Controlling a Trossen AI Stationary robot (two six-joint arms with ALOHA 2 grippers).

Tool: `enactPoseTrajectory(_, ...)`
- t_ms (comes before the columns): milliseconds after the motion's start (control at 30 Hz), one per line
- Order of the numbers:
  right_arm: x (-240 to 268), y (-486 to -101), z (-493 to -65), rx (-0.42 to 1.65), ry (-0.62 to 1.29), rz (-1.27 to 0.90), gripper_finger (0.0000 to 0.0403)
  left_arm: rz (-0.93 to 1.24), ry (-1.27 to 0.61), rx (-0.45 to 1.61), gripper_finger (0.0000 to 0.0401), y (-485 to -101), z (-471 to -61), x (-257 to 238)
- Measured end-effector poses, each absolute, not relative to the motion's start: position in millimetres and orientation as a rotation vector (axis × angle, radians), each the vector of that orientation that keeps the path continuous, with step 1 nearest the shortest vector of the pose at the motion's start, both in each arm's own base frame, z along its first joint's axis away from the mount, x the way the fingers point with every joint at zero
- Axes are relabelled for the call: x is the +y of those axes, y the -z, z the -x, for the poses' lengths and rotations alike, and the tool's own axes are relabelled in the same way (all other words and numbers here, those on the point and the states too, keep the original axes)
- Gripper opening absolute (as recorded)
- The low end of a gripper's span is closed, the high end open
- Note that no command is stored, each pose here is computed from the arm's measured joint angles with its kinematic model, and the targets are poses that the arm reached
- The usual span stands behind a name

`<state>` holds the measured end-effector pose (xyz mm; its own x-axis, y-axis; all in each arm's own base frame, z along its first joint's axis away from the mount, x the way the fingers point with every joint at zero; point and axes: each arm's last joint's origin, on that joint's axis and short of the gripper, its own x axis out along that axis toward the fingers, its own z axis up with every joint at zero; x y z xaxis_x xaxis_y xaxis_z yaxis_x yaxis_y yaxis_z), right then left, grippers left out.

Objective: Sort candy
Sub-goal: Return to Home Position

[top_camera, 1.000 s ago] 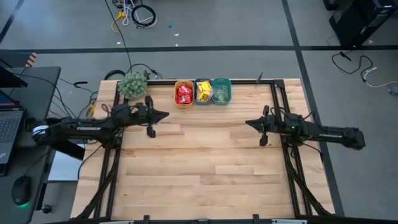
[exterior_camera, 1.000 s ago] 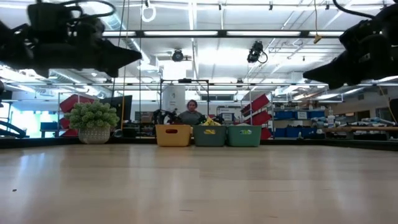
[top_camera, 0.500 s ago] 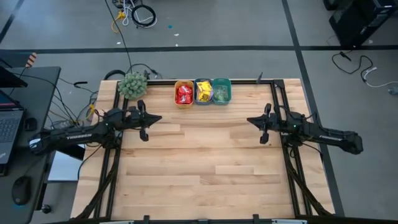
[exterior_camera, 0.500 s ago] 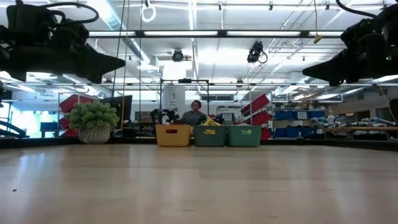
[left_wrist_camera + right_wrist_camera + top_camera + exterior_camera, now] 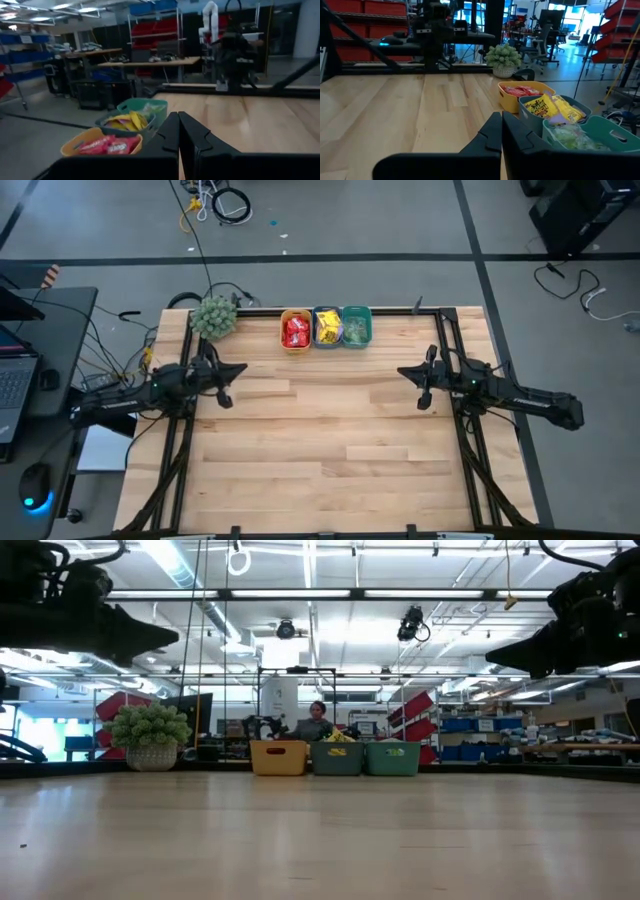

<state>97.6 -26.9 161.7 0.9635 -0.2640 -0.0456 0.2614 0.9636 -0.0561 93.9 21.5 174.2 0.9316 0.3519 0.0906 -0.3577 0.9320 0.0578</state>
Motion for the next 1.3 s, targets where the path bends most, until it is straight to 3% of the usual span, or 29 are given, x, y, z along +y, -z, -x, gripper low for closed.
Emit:
enactPoseTrajectory(433, -30.8, -158.1, -99.1, 0.095, 0.296, 0.025, 0.0, -0.057, -0.217, -0.082, 0.0, -174.1, -96.1, 17.0)
enactPoseTrajectory(733, -36.5, -155.1, -99.1, 0.129, 0.347, 0.011, 0.0, -0.068, -0.323, -0.024, 0.0007, -169.0, -95.7, 20.0)
enactPoseTrajectory(900, -36.6, -155.1, -99.1, 0.127, 0.349, 0.002, 0.0, 0.084, -0.322, -0.042, 0.0009, -168.3, -95.7, 20.1)
enactPoseTrajectory(1300, -36.6, -155.1, -99.1, 0.127, 0.35, -0.001, 0.0002, 0.108, -0.321, -0.073, 0.0009, -170.8, -95.6, 20.1)
